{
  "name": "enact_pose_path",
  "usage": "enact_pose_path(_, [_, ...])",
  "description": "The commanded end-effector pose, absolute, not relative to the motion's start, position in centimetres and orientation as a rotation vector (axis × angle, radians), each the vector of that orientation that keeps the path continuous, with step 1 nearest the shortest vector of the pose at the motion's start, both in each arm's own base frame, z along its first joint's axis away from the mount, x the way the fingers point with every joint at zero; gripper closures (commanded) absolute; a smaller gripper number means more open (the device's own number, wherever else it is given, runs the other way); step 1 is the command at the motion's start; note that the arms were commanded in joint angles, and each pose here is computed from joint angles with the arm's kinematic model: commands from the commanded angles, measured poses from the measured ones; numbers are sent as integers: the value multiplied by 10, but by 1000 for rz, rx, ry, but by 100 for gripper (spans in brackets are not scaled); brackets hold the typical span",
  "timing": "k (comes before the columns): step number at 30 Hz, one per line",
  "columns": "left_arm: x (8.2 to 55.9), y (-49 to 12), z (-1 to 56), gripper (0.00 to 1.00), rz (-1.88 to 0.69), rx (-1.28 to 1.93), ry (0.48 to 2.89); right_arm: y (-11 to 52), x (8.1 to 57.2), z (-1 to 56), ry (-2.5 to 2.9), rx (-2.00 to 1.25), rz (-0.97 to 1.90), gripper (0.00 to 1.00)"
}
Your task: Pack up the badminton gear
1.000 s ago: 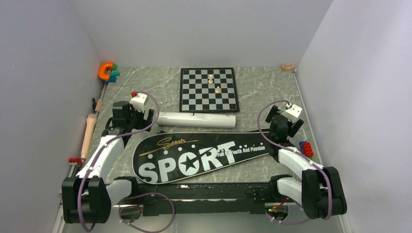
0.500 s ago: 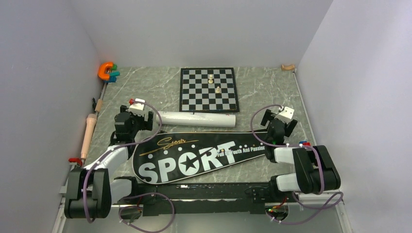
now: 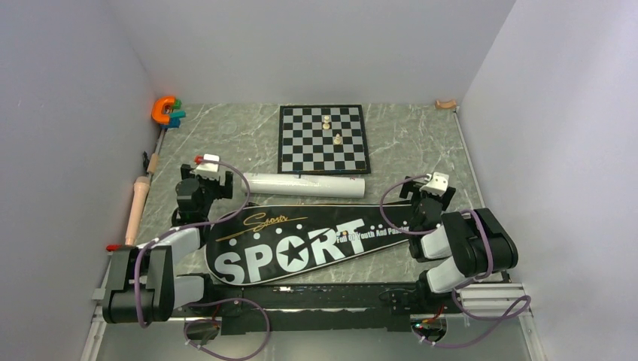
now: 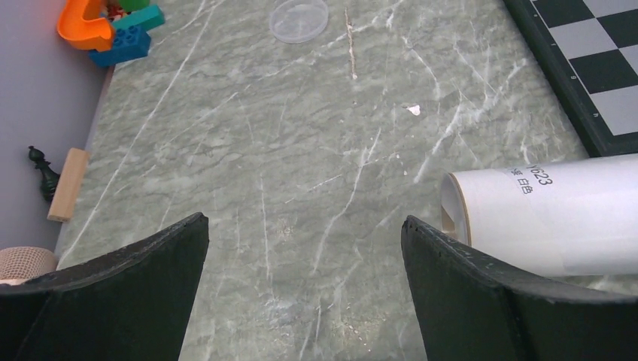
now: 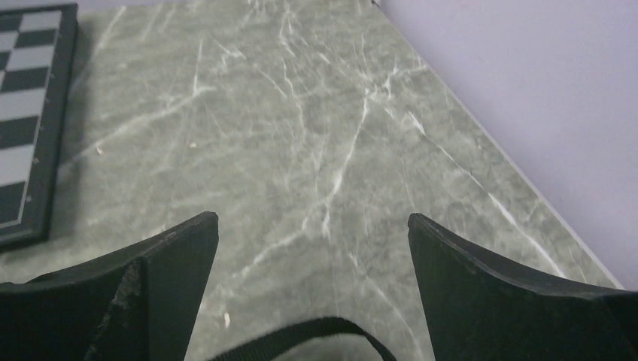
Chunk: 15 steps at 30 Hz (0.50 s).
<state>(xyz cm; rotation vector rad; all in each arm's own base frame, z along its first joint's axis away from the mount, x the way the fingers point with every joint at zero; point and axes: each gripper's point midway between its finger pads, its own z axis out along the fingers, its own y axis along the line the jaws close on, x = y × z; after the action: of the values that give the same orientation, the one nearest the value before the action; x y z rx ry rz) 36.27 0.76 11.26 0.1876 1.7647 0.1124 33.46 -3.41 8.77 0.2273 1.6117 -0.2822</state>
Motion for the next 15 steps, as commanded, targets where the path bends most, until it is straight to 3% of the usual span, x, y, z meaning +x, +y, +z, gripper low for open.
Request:
enact_pose_path(1, [360, 14, 136, 1, 137, 134, 1647, -31, 347, 114, 1526, 233, -259, 0])
enact_pose_path(5, [352, 16, 140, 1, 147, 115, 1609, -26, 338, 119, 1488, 190, -235, 0])
enact_pose_path(13, [382, 15, 117, 1, 118, 106, 1740, -27, 343, 116, 1509, 209, -257, 0])
enact_pose_path(15, [372, 11, 124, 0, 106, 130, 1652, -27, 343, 116, 1508, 211, -257, 0])
